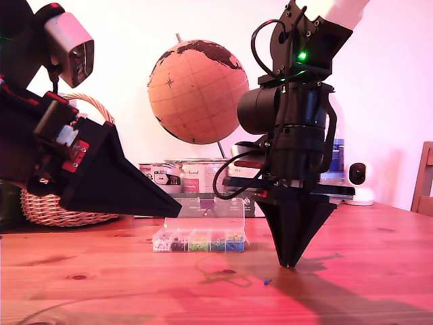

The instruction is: Sort the loose pins on the table into their correct compartments

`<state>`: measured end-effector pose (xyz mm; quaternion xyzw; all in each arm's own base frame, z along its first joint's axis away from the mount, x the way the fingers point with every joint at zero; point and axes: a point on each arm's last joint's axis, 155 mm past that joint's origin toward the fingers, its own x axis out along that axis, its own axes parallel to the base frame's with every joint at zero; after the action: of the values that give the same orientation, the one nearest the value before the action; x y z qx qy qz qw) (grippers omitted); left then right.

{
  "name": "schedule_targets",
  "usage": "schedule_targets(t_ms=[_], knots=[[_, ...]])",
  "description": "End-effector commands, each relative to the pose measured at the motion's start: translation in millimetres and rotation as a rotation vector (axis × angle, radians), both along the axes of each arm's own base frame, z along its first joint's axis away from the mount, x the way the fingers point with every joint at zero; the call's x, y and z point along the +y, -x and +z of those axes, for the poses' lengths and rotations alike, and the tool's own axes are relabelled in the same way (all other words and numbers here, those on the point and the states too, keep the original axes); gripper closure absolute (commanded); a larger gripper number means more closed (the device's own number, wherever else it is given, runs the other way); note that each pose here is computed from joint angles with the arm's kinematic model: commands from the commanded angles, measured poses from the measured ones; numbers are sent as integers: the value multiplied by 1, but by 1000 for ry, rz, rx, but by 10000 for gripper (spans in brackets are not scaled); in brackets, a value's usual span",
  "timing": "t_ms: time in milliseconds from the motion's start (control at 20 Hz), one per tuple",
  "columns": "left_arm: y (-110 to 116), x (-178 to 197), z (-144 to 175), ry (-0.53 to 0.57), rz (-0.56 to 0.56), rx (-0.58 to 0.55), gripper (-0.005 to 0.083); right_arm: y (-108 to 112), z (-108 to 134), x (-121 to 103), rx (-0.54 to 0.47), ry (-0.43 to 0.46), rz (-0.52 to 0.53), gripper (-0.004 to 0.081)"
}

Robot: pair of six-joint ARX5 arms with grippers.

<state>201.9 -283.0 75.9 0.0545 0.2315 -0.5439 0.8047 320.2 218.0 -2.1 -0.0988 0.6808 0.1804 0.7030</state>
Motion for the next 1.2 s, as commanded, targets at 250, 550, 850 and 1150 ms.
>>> schedule_targets(t_ms=[250,550,850,1150], knots=[[1,0,-1,0,-1,3,795,9,-17,-1,48,21,9,749],[1,0,-1,0,-1,3,795,8,-17,-1,45,19,9,783],[1,0,-1,0,-1,3,795,13,-15,-1,59,28,42,783],[1,0,-1,1,-1,3,795,-2,3,8,20,8,84,783]])
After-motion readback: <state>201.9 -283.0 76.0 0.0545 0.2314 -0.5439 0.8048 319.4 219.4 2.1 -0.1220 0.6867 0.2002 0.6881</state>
